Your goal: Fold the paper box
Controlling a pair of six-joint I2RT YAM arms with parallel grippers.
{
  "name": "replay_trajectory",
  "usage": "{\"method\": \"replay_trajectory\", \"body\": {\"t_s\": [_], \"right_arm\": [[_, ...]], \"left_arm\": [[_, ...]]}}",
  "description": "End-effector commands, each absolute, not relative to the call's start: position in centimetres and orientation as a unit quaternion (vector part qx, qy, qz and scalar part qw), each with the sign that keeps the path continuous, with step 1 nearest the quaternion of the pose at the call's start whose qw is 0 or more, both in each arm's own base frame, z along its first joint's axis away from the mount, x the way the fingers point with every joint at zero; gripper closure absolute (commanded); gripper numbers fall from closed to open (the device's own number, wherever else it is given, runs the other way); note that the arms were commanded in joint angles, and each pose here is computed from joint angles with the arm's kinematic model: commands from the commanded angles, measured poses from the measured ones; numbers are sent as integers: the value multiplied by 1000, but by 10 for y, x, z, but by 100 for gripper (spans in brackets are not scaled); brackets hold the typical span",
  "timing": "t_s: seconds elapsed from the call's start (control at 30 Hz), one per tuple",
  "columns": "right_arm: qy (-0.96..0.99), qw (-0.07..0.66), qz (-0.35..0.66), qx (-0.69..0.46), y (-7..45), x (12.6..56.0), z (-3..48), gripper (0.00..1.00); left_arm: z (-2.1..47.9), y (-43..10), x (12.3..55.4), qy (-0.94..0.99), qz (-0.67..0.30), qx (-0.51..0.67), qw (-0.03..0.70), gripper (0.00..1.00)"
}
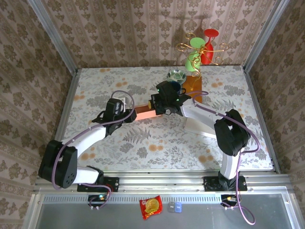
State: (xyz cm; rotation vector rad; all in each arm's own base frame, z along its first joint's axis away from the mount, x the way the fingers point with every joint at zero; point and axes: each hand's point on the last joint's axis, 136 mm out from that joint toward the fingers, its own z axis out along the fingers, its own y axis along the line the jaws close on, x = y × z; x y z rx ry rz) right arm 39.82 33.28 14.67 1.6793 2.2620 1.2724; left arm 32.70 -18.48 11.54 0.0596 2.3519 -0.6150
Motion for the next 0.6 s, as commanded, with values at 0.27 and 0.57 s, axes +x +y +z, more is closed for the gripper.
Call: {"method": "replay_trajectory", "body": {"t_s": [0.27,0.57], "right_arm": [[740,18,400,540,325,378,135,100],[750,14,398,528,324,371,133,100]], "left_arm": [[118,-186,260,919,-267,40,286,61],[158,-169,244,914,-270,9,302,58]]}}
